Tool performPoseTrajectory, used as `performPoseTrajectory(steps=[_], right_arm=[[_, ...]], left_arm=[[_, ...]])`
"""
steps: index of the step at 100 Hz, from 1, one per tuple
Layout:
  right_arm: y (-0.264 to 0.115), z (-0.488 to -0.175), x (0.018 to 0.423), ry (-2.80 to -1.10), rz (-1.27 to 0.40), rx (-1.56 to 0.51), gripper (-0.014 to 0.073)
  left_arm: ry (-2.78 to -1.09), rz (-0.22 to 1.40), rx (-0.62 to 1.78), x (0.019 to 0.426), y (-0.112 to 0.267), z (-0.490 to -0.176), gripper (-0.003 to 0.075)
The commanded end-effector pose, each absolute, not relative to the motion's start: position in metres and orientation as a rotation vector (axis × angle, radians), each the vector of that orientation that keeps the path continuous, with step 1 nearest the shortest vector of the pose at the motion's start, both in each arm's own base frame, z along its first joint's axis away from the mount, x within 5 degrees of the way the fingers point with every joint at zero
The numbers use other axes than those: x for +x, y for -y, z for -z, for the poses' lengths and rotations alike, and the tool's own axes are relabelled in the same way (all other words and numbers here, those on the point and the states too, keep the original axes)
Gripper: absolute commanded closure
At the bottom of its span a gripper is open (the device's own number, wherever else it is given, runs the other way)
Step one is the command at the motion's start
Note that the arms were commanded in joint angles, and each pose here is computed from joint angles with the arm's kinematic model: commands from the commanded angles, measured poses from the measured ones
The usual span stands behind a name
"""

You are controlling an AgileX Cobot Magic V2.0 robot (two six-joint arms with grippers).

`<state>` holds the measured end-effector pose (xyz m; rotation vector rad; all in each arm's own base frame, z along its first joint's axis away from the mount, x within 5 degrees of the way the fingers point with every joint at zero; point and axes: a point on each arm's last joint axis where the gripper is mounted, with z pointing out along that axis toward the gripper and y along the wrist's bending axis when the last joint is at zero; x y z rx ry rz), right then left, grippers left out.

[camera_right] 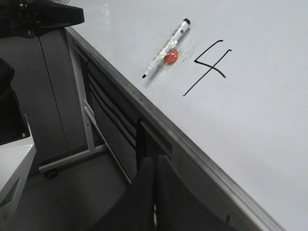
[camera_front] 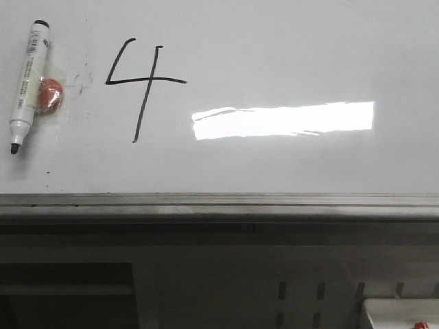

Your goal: Write number 4 on whiteboard

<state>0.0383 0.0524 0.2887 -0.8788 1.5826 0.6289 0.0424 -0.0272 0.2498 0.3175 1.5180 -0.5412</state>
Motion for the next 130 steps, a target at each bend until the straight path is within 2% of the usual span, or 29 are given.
performPoseTrajectory(steps=[1, 36, 51, 87, 96, 108, 130], right_arm=[[-0.053, -0.303, 0.039, -1.492, -0.646, -0.832, 0.0661], [-0.053, -0.303, 0.039, -1.492, -0.646, -0.832, 0.0661], [-0.053, -0.303, 0.039, -1.492, -0.646, -0.832, 0.0661], [-0.053, -0.303, 0.039, -1.492, -0.646, -0.832, 0.0661], [-0.053, -0.304, 0.039, -1.49, -0.646, -0.832, 0.0661], [-0.053, -0.304, 0.039, -1.49, -0.646, -0.832, 0.0661], [-0.053, -0.304, 0.039, -1.49, -0.646, -0.832, 0.0661]], left_arm=[[-1.428, 0.548, 0.287, 0.042, 0.025, -0.264, 0.0741], [-1.439, 0.54, 0.293, 0.043, 0.026, -0.26, 0.0741], [-1.434, 0.33, 0.353, 0.046, 0.022, -0.255, 0.0741], [-1.58, 0.035, 0.096, 0.055, 0.005, -0.201, 0.0741], [-1.629, 0.036, 0.031, 0.056, 0.003, -0.189, 0.0741], [-1.784, 0.029, 0.003, 0.054, 0.002, -0.176, 0.0741], [-1.782, 0.025, -0.007, 0.054, 0.001, -0.175, 0.0741]])
